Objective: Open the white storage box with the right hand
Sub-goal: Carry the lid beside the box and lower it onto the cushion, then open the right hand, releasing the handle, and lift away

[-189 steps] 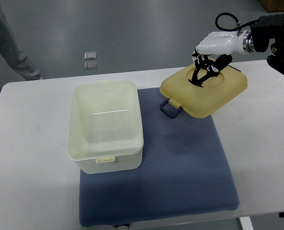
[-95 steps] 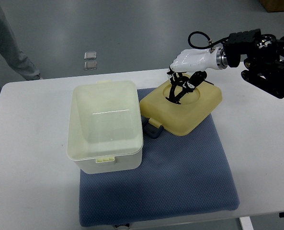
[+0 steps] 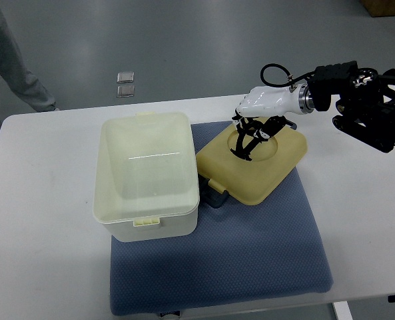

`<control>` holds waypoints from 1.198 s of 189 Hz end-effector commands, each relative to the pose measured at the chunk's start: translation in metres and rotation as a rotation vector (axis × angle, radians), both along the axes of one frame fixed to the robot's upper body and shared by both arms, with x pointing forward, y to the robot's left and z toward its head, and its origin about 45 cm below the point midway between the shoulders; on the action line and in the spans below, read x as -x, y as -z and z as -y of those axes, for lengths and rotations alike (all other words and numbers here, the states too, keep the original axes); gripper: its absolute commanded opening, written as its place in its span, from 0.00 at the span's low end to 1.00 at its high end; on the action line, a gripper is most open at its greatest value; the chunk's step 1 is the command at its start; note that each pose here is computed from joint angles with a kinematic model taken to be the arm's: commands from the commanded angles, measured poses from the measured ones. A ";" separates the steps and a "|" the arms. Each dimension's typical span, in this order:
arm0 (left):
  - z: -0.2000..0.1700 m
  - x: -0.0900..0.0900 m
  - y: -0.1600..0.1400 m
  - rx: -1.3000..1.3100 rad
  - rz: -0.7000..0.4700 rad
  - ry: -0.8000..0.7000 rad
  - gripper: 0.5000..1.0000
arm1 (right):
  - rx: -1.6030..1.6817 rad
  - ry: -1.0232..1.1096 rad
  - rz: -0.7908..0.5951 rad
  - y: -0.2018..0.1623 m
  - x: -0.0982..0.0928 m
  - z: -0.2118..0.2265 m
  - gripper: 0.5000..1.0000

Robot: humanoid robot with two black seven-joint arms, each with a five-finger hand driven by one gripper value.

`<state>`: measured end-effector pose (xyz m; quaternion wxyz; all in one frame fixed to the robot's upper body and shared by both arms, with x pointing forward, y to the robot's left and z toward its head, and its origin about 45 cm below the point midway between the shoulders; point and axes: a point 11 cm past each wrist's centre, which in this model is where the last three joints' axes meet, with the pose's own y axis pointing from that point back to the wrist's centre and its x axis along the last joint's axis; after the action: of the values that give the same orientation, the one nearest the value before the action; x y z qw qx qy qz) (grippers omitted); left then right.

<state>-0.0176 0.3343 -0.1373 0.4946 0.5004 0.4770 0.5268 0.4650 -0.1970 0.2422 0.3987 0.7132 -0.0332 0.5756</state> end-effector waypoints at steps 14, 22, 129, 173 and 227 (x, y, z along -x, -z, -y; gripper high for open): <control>0.000 0.000 0.000 0.000 0.000 0.000 1.00 | -0.007 0.006 -0.011 0.005 0.002 0.001 0.00; 0.000 0.000 0.000 0.000 0.000 0.000 1.00 | -0.010 0.006 -0.016 0.006 0.003 0.001 0.00; 0.000 0.000 0.000 0.000 0.000 0.000 1.00 | -0.050 0.003 -0.060 0.017 0.009 -0.010 0.76; 0.000 0.000 0.000 0.000 0.000 0.000 1.00 | -0.098 0.037 -0.058 0.006 0.004 -0.006 0.84; 0.000 0.000 0.000 0.000 0.000 0.000 1.00 | -0.352 0.211 -0.072 -0.036 -0.014 0.022 0.84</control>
<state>-0.0176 0.3343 -0.1373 0.4946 0.5004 0.4770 0.5267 0.4738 -0.2059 0.2647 0.3498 0.7675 -0.1378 0.5193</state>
